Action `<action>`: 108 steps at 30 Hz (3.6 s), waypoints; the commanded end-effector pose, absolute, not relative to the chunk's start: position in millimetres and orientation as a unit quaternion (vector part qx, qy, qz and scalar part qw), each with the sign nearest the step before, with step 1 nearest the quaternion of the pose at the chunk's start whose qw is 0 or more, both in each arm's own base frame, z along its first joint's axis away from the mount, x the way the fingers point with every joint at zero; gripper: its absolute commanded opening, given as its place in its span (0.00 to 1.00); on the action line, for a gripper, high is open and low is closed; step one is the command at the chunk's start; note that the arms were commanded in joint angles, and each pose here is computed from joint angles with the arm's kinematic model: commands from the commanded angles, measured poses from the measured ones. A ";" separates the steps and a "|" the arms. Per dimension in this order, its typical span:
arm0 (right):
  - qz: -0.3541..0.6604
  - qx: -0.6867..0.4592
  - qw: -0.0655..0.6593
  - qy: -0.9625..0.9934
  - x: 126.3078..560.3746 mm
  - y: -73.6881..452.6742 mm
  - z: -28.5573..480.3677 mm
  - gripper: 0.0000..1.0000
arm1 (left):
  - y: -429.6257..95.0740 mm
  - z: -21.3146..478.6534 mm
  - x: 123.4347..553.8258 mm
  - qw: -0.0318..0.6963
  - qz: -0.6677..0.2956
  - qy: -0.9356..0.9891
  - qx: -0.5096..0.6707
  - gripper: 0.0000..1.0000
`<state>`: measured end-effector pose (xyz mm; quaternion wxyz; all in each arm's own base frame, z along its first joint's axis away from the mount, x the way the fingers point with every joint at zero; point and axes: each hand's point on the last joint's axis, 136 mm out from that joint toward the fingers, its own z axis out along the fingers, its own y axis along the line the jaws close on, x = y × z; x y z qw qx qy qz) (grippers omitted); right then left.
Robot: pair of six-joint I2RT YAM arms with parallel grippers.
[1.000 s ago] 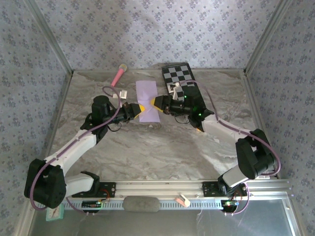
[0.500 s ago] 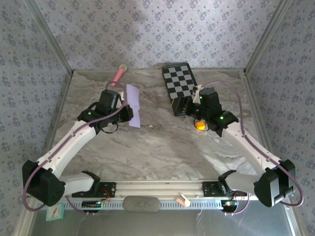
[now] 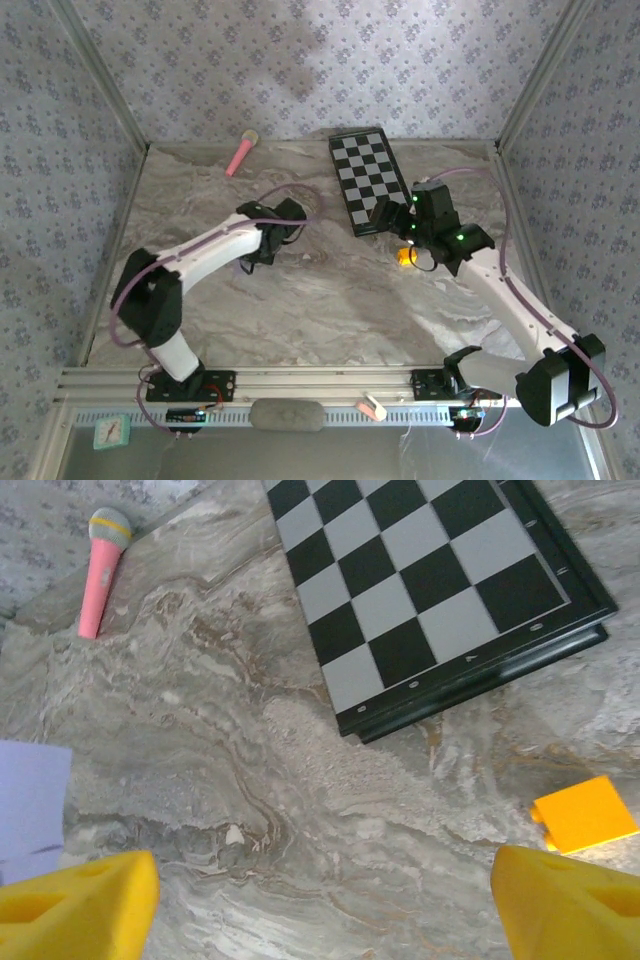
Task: Fold a paper plane with a square sheet of paper (pick it up from the middle)
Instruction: Turn over the paper at the center of the table, then move the paper to the center of the table, then third fold the triangle at the center of the table.
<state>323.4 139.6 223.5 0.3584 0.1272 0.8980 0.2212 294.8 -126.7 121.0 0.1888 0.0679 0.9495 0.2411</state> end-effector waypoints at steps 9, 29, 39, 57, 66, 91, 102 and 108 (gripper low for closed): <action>0.220 0.175 0.358 0.890 317.5 112.5 218.4 0.88 | -214.0 54.4 280.7 0.108 0.062 0.991 0.059 0.21; 0.293 0.067 0.225 0.927 318.9 252.5 148.1 0.77 | -154.4 163.1 308.1 0.224 -0.277 0.920 -0.160 0.74; 0.337 -0.040 0.123 0.932 308.6 397.8 104.1 0.71 | -74.9 169.5 287.1 0.284 -0.261 0.880 -0.277 1.00; 0.246 -0.075 0.032 0.966 293.1 396.2 18.8 0.69 | -80.1 152.7 283.4 0.259 -0.299 0.885 -0.246 1.00; 0.244 -0.100 0.009 0.965 258.6 342.1 23.2 0.65 | -102.9 128.8 274.2 0.203 -0.339 0.890 -0.230 1.00; 0.228 -0.007 0.052 0.972 268.5 325.2 11.1 0.63 | -193.7 68.0 224.1 0.060 -0.374 0.900 -0.215 0.66; 0.214 0.016 0.020 0.976 255.7 309.6 -11.5 0.62 | -215.2 49.2 212.3 0.023 -0.362 0.911 -0.194 0.49; 0.217 0.015 0.019 0.976 255.8 309.0 -11.5 0.62 | -219.9 41.6 205.4 0.015 -0.348 0.918 -0.187 0.48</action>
